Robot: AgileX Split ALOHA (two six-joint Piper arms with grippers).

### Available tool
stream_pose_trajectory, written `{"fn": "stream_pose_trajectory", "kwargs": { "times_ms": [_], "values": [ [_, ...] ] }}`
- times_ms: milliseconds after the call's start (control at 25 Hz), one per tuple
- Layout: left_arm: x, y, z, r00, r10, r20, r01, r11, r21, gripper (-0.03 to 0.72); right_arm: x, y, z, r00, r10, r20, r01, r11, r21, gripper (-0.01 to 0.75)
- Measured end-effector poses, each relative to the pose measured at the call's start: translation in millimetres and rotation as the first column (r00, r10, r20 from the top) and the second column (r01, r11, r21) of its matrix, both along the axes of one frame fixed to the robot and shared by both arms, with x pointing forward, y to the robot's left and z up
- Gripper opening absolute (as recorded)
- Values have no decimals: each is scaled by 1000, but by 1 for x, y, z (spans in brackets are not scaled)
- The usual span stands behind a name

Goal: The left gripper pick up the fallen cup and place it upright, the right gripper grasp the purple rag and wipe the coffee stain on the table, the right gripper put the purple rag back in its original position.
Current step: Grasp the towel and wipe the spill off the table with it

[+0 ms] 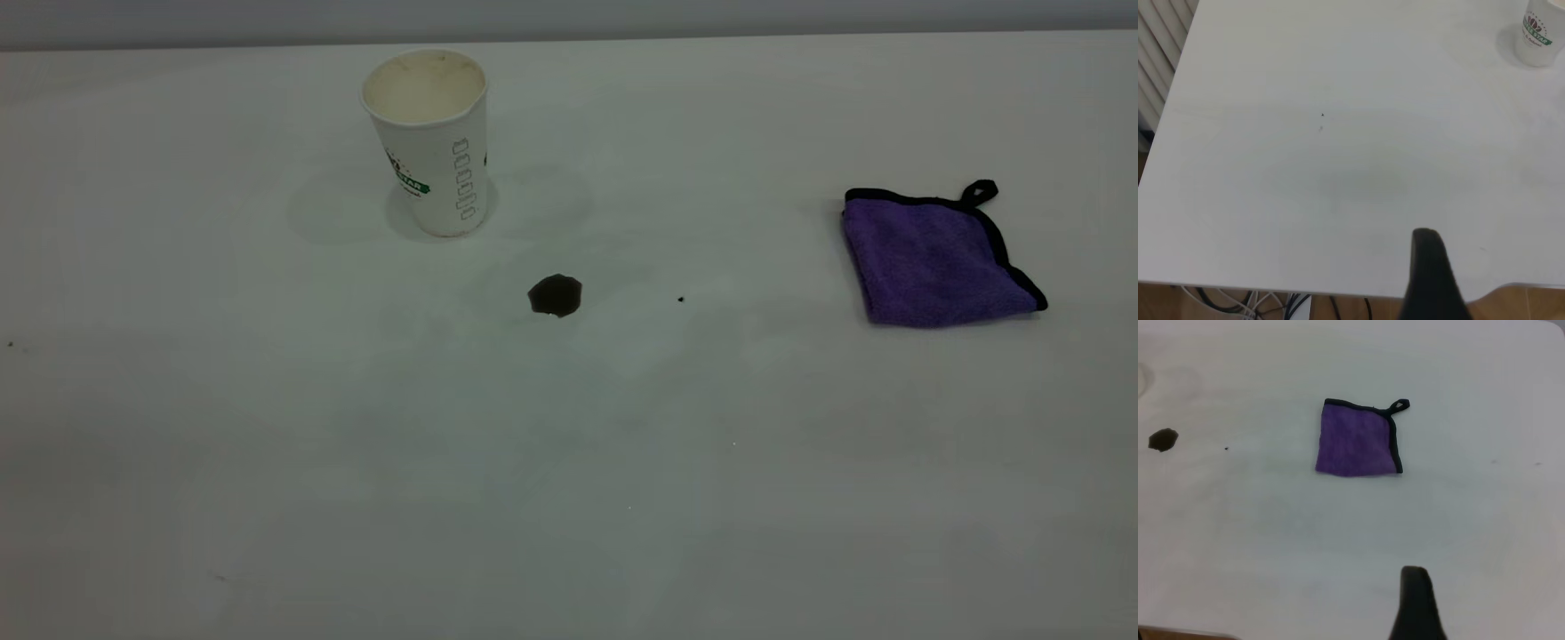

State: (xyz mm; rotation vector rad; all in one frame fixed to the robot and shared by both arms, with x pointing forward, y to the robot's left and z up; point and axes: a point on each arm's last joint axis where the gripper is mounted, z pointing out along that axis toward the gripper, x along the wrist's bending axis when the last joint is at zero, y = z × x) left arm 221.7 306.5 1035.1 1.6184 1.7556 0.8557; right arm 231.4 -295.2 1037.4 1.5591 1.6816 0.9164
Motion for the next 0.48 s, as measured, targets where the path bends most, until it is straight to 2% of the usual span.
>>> {"fn": "stream_pose_trajectory", "kwargs": {
  "times_ms": [120, 280, 400, 480],
  "values": [
    [0, 0, 0, 1000, 0, 0, 0, 1000, 0, 559, 0, 0, 2, 1000, 2, 12, -2, 1000, -1, 588],
    [0, 0, 0, 1000, 0, 0, 0, 1000, 0, 559, 18, 2, 28, 998, 32, 63, -30, 999, -23, 606],
    [0, 0, 0, 1000, 0, 0, 0, 1000, 0, 559, 58, 4, 47, 999, 51, -13, -51, 998, -26, 638],
    [0, 0, 0, 1000, 0, 0, 0, 1000, 0, 559, 94, 5, 50, 993, 52, -106, -53, 998, -14, 652]
  ]
}}
